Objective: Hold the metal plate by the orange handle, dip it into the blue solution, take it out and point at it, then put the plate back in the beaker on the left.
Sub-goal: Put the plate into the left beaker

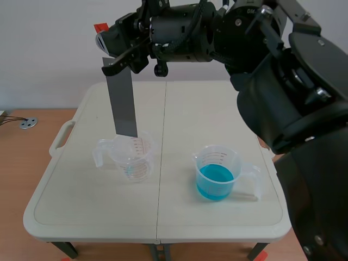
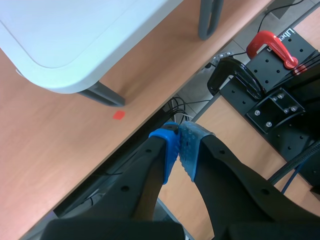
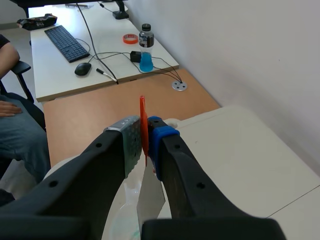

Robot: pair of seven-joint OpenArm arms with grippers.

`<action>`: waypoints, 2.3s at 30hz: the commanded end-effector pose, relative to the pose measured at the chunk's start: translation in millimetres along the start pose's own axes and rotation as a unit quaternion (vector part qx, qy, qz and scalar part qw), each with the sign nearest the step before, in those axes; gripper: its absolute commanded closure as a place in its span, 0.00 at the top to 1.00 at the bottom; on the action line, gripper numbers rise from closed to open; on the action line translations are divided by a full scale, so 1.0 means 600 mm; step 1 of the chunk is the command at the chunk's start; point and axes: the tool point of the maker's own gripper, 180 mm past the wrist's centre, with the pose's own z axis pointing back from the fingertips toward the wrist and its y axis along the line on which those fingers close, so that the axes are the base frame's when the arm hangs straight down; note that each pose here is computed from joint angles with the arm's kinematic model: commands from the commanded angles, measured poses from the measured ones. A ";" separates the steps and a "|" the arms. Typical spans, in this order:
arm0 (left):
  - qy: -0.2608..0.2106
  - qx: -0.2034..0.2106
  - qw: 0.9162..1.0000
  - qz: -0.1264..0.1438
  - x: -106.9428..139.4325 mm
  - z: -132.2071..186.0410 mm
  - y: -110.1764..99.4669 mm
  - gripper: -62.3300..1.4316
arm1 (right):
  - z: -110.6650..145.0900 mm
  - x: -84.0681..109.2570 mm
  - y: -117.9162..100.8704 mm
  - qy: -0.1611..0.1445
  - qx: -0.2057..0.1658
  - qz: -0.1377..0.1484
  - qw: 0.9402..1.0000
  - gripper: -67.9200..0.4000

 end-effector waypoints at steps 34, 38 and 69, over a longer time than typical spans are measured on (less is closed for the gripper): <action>-0.009 0.002 1.000 0.005 0.007 -0.001 0.000 0.05 | -0.031 -0.089 -0.008 0.028 0.003 -0.020 0.999 0.02; -0.009 0.002 1.000 0.005 0.007 -0.001 0.000 0.05 | -0.031 -0.101 -0.009 0.032 0.002 -0.027 0.999 0.02; -0.009 0.002 1.000 0.005 0.007 -0.001 0.000 0.05 | -0.032 -0.160 -0.011 0.043 -0.001 -0.043 0.998 0.02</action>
